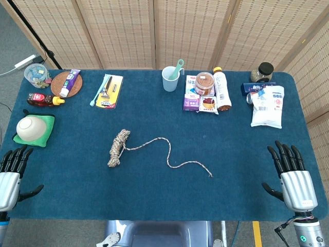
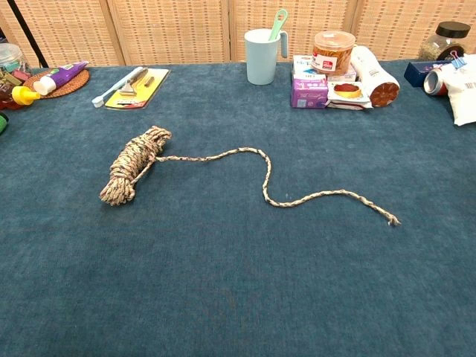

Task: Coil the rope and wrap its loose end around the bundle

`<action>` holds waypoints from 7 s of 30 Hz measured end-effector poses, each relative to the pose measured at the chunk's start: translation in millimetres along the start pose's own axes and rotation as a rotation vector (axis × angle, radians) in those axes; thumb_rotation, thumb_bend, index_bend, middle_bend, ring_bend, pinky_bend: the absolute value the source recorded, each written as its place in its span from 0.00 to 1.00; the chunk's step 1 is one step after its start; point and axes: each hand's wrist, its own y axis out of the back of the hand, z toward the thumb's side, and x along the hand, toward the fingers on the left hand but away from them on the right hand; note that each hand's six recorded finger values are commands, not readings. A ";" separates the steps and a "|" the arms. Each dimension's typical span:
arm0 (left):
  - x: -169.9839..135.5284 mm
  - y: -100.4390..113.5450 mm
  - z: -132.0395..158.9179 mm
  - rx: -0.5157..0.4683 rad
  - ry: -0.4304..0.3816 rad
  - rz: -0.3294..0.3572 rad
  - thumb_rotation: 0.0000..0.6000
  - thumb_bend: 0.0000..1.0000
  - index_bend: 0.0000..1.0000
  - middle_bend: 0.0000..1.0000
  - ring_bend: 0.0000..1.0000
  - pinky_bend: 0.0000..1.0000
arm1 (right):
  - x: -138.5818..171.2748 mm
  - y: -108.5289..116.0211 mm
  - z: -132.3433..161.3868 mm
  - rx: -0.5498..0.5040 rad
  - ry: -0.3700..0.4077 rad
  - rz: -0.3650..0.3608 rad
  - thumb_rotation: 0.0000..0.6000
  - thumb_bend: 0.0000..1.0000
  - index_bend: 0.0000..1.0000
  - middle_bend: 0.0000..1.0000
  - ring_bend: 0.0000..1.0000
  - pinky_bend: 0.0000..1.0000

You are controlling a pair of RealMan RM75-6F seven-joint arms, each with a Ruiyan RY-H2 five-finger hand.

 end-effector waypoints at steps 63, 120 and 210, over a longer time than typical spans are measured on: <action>8.7 -3.1 -8.8 -0.012 0.061 -0.019 1.00 0.00 0.00 0.00 0.00 0.00 | -116.4 -178.4 156.3 -0.143 0.087 0.387 1.00 0.23 0.36 0.00 0.00 0.00; 10.7 -3.7 -11.5 -0.019 0.072 -0.025 1.00 0.00 0.00 0.00 0.00 0.00 | -113.1 -211.9 152.3 -0.070 0.053 0.435 1.00 0.45 0.51 0.00 0.00 0.00; 162.6 -143.5 226.8 -0.065 -0.213 -0.268 1.00 0.00 0.00 0.00 0.00 0.00 | -114.2 -135.0 115.3 -0.102 0.063 0.277 1.00 0.49 0.59 0.00 0.00 0.00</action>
